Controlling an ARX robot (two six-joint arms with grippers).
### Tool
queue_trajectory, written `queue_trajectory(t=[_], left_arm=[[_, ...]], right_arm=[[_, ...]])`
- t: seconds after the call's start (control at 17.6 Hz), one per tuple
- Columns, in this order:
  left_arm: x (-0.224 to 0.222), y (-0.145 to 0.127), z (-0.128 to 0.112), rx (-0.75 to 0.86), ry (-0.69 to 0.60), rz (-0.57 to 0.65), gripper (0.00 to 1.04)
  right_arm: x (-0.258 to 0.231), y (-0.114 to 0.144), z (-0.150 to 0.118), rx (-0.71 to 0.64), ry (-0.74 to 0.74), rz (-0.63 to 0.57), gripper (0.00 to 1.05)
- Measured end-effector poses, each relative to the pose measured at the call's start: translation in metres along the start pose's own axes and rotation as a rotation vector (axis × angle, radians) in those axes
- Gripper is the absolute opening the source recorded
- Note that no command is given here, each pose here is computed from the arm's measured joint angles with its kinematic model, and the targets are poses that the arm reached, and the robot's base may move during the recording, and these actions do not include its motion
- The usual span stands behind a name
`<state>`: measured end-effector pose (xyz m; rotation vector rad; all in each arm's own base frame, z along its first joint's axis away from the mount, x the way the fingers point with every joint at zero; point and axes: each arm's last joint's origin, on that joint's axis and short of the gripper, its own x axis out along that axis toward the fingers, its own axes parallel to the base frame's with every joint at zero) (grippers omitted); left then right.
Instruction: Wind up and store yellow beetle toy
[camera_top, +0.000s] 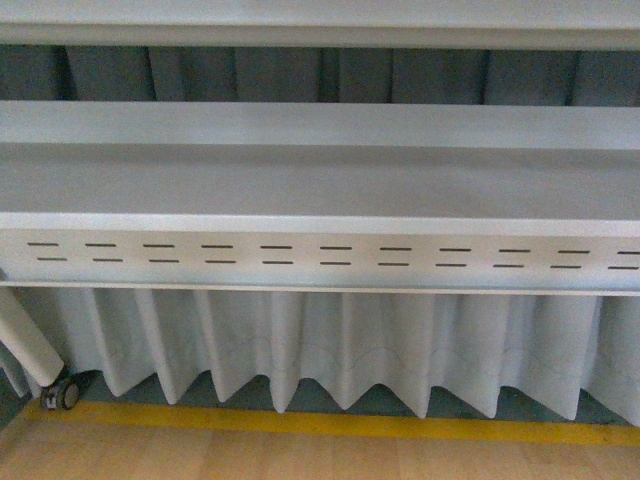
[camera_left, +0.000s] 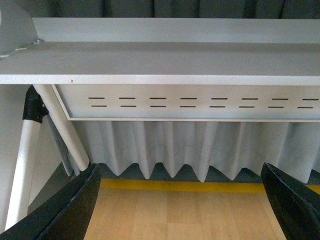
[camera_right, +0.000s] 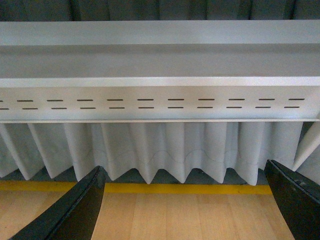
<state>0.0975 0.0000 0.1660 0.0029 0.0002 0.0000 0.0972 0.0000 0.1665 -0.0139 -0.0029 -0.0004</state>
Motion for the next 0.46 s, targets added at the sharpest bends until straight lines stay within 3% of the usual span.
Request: queue_trajectory(t=[0.46], left_arm=[[0.0000,0.0000,0.0000,0.000,0.000,0.000,0.98]], right_arm=[[0.0000,0.0000,0.0000,0.000,0.000,0.000,0.98]])
